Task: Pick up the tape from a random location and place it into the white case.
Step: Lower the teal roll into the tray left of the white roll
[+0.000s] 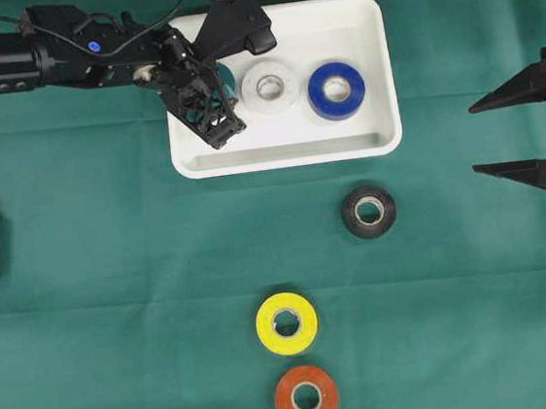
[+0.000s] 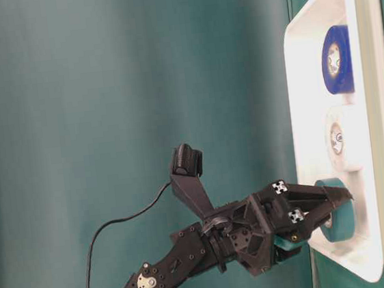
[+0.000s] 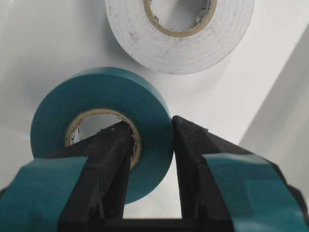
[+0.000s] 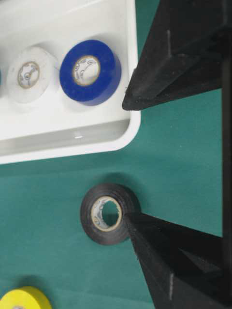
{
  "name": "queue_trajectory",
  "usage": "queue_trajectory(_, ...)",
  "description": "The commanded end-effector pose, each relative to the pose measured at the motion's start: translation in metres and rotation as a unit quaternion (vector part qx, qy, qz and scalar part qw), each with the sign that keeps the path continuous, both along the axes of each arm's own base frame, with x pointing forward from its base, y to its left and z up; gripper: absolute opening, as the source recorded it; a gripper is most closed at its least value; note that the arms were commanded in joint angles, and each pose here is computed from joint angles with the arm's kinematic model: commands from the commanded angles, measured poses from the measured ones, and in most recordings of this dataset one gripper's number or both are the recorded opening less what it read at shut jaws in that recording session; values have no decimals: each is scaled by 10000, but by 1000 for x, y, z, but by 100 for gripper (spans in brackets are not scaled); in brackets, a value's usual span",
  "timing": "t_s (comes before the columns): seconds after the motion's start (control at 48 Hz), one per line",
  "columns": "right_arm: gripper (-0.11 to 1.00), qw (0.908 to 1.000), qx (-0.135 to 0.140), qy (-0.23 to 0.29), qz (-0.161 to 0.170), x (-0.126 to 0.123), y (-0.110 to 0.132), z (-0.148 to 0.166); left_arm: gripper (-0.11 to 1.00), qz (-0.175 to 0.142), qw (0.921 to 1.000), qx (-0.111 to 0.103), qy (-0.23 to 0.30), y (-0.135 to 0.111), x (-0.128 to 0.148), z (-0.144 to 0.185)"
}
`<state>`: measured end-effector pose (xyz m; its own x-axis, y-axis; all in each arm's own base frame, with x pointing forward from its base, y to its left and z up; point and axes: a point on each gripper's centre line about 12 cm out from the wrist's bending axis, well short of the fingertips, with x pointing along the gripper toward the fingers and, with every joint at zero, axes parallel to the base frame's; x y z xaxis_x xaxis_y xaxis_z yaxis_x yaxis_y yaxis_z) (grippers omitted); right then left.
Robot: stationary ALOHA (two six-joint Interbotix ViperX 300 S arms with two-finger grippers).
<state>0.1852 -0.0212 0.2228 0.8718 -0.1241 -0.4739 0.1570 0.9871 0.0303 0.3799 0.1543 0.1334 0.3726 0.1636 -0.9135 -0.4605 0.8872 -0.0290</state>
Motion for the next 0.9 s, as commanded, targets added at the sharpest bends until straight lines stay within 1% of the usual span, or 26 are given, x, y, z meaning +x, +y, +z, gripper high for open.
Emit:
queue_trajectory(0.0, 83, 10000, -26, -66, -3, 3, -1, 5, 20, 9, 9998, 65, -189, 2, 5, 12)
queue_trajectory(0.167, 83, 10000, -32, -58, 0, 3, -1, 5, 20, -17, 9998, 70, -211, 1, 7, 13)
queue_trajectory(0.188, 83, 10000, -32, -65, 2, 3, -1, 5, 22, -25, 9998, 67, -204, 0, 7, 13)
queue_trajectory(0.229, 83, 10000, -39, -57, 2, 3, -1, 5, 31, -25, 9997, 76, -226, 1, 7, 14)
queue_trajectory(0.292, 83, 10000, -48, -72, 5, 3, -1, 6, 49, -26, 9997, 78, -241, 0, 7, 13)
queue_trajectory(0.333, 83, 10000, -47, -56, 4, 3, -1, 5, 64, -27, 9995, 95, -284, 0, 8, 14)
queue_trajectory(0.396, 83, 10000, -40, -64, 4, 3, -1, 5, 81, -28, 9995, 103, -306, 0, 8, 14)
queue_trajectory(0.438, 83, 10000, -47, -64, 5, 3, -1, 5, 91, -35, 9994, 109, -311, 0, 8, 15)
queue_trajectory(0.479, 83, 10000, -40, -64, 4, 3, -1, 5, 97, -35, 9994, 109, -311, 0, 8, 15)
queue_trajectory(0.5, 83, 10000, -40, -72, 4, 3, -1, 6, 97, -28, 9995, 106, -313, 0, 8, 15)
queue_trajectory(0.604, 83, 10000, -40, -64, 4, 3, -1, 5, 94, -27, 9994, 114, -334, 0, 9, 17)
queue_trajectory(0.708, 83, 10000, -40, -64, 4, 3, -1, 5, 95, -27, 9992, 129, -370, 0, 8, 23)
queue_trajectory(0.875, 83, 10000, -48, -72, 5, 3, -1, 6, 95, -56, 9981, 210, -576, -4, 5, 49)
